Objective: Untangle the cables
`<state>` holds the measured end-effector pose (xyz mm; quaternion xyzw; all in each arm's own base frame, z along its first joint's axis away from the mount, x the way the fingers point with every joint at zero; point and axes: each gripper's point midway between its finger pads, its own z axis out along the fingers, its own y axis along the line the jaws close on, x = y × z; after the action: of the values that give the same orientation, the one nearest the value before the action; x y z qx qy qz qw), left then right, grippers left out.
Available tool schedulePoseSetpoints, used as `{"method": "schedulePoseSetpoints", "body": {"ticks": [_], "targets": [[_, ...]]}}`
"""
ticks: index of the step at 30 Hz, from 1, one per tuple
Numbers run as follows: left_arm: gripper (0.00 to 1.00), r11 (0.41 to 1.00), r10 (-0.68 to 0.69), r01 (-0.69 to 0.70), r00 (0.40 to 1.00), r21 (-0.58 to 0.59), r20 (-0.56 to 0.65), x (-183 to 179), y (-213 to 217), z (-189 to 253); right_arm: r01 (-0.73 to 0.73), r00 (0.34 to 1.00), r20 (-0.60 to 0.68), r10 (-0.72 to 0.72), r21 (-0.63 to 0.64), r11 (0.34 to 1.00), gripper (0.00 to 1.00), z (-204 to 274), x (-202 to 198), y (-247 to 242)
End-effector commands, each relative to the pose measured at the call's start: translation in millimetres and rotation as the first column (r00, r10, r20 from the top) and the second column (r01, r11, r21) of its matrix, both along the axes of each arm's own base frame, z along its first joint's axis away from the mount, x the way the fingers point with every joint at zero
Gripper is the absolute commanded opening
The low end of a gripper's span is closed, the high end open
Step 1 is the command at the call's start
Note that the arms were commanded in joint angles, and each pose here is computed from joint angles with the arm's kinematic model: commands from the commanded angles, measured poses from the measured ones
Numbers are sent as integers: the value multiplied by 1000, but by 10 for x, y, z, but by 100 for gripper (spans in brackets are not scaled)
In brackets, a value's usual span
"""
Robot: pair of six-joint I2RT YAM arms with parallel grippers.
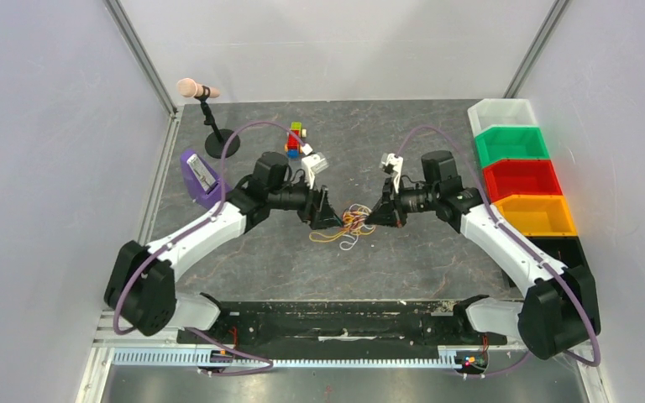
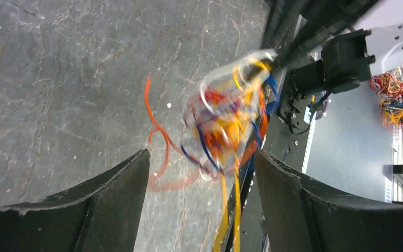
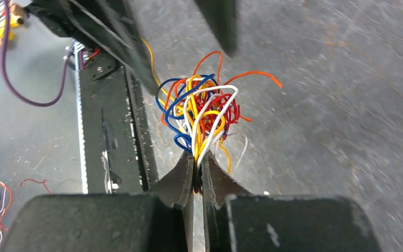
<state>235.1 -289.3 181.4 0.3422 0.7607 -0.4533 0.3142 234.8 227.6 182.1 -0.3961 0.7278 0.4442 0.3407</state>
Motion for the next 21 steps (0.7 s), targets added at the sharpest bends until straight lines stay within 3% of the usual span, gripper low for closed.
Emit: {"method": "schedulePoseSetpoints", "body": {"ticks": [1,2,4,5,7,8,10,12,16,21], "targets": [[80,991,55,-59,998,-121,-37,176,-393,236,-96,993,72,91,81,992,4,279,-191,248],[78,990,41,-48,998,-133,-55,152,-444,229,-99,993,76,93,90,991,4,310,-201,276],[21,989,0,-15,995,-146,-99,82,-485,198,-92,994,70,85,102,991,4,357,-201,287],[5,991,5,-18,995,-133,-98,81,-456,171,-84,995,64,78,94,992,5,356,-201,273],[2,992,20,-28,997,-119,-72,65,-338,140,-69,996,53,65,75,995,13,337,-213,212],[2,993,22,-28,998,-116,-52,40,-269,146,-59,998,42,56,71,996,22,325,-223,176],[2,994,11,-13,1000,-106,-18,-26,-170,149,-33,999,10,33,61,998,52,277,-236,110],[2,994,-15,16,1000,-109,8,-119,-132,167,-5,1000,-2,5,46,999,65,219,-211,77],[2,992,-42,44,999,-121,14,-176,-133,177,78,995,-64,-73,79,994,74,177,-59,145],[2,995,-44,47,999,-91,33,-145,-164,163,120,990,-86,-110,130,984,71,244,111,296]]}}
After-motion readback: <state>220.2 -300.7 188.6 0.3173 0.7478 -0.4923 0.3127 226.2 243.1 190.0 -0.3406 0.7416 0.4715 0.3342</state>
